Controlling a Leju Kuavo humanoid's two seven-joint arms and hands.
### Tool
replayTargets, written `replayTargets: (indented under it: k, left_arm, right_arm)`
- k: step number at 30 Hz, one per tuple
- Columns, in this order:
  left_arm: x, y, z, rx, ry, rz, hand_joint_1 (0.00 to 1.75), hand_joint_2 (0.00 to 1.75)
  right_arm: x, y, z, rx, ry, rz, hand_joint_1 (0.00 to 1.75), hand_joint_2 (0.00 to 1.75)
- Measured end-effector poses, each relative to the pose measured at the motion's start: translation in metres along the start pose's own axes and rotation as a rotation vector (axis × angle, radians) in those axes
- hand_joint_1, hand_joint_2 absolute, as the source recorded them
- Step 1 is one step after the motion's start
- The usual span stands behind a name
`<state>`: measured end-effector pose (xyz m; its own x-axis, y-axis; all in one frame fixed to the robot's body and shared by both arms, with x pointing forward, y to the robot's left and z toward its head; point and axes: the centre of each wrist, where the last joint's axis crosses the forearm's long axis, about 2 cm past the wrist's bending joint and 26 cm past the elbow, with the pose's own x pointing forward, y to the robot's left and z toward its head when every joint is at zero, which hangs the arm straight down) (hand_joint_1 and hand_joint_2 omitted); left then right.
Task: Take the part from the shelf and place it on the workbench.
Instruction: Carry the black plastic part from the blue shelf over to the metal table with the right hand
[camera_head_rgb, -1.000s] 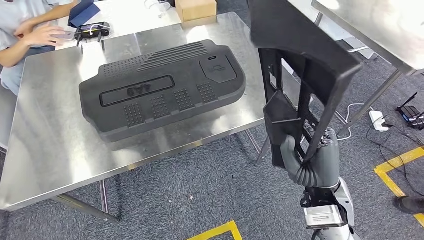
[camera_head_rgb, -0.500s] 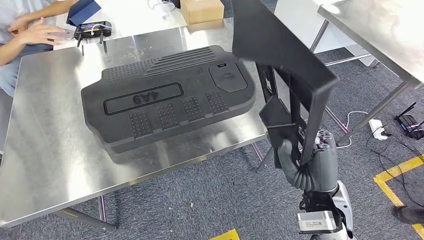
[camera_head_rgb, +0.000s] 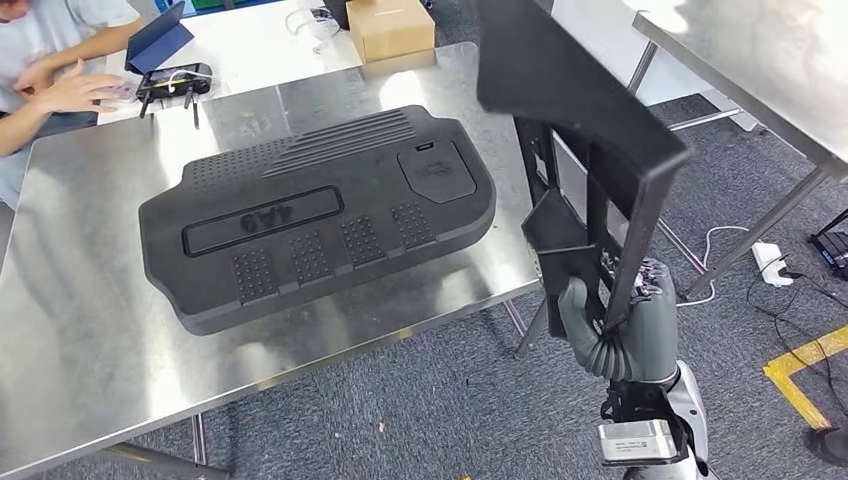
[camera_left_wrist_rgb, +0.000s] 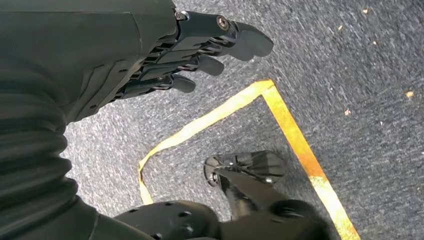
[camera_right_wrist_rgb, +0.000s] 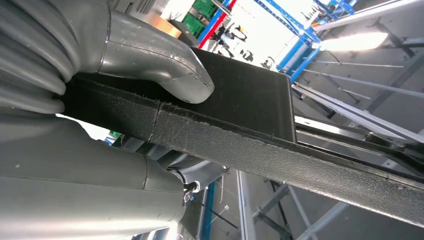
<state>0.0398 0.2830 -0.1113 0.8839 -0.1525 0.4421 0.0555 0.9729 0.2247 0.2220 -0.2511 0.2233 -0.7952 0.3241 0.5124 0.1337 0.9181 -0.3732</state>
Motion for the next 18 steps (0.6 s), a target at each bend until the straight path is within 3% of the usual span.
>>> replayTargets:
  k: [18]
  left_arm:
    - [0.0, 0.001, -0.0002, 0.02, -0.008, -0.001, 0.0, 1.75]
  right_arm:
    - [0.0009, 0.0022, -0.0011, 0.014, -0.02, 0.037, 1.75, 1.75]
